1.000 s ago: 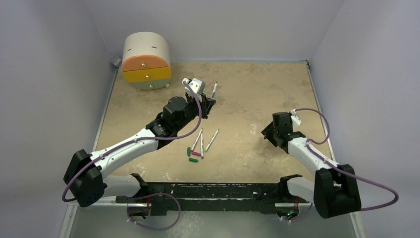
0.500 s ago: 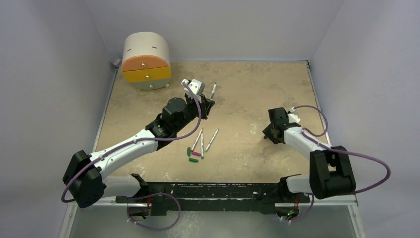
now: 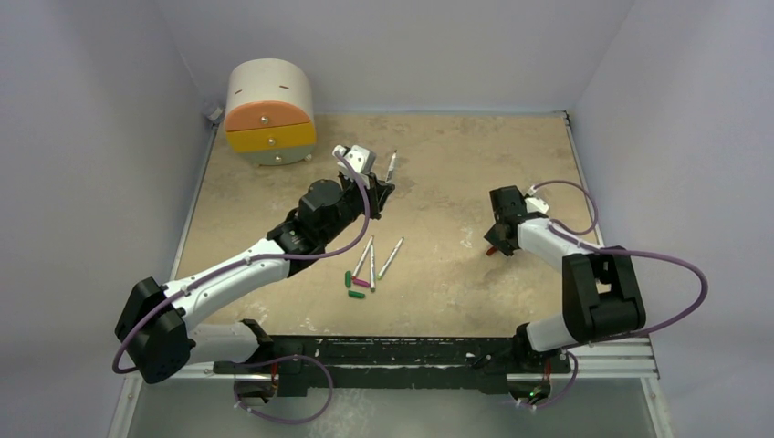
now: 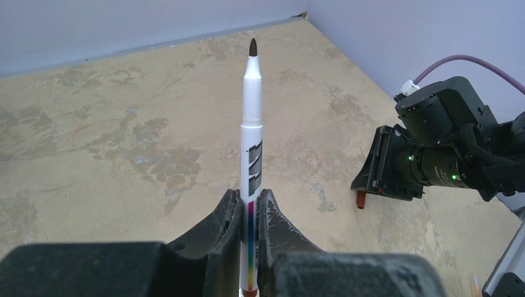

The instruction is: Insert the pens into the pen caps

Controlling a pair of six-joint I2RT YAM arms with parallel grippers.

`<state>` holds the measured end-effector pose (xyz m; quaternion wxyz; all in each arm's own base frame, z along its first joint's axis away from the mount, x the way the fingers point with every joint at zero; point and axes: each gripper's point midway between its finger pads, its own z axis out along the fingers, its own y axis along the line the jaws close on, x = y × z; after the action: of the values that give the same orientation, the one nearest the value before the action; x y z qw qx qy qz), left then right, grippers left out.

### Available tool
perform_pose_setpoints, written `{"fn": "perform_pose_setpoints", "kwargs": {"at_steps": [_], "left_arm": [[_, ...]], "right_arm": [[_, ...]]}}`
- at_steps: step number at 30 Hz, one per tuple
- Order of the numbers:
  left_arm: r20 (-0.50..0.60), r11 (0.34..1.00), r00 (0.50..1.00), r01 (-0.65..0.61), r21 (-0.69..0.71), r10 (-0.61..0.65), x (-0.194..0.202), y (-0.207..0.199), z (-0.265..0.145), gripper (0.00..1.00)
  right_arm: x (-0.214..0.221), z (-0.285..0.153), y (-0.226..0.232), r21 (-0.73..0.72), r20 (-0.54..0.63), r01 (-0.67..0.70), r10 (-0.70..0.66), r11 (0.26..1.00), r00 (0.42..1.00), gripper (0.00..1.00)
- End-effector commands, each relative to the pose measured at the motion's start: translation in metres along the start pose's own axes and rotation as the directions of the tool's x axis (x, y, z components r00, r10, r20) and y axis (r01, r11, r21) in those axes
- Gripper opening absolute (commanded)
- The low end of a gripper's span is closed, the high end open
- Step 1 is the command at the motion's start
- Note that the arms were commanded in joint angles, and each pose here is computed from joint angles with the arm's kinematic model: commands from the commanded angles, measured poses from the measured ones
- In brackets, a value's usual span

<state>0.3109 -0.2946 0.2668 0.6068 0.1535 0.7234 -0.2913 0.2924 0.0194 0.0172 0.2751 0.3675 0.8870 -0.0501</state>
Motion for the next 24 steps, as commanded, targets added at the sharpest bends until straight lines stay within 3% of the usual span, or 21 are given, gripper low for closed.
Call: {"fn": "perform_pose_setpoints", "kwargs": {"at_steps": [1,8,12,18,24], "left_arm": [[0.072,1.0,0.997,-0.009,0.003,0.009,-0.023,-0.002,-0.007,0.0],[0.074,1.0,0.997,-0.008,-0.006,0.008,-0.022,0.0,-0.007,0.0],[0.076,1.0,0.997,-0.008,0.0,0.008,-0.023,-0.001,-0.007,0.0],[0.082,1.0,0.997,0.0,0.008,0.0,-0.024,-0.002,-0.01,0.0],[0.094,1.0,0.996,0.006,-0.003,-0.005,-0.024,0.001,-0.014,0.0]], "right_arm": [[0.003,0.003,-0.014,0.083,-0.022,0.082,-0.081,0.993,0.997,0.34],[0.006,-0.002,-0.01,0.083,-0.031,0.107,-0.105,0.991,0.994,0.32],[0.012,-0.007,-0.005,0.063,-0.039,0.092,-0.089,0.994,0.995,0.4],[0.018,-0.009,-0.006,0.086,-0.056,0.083,-0.078,0.993,0.995,0.43],[0.024,-0.005,-0.004,0.114,-0.08,0.112,-0.103,0.987,0.991,0.39]]}}
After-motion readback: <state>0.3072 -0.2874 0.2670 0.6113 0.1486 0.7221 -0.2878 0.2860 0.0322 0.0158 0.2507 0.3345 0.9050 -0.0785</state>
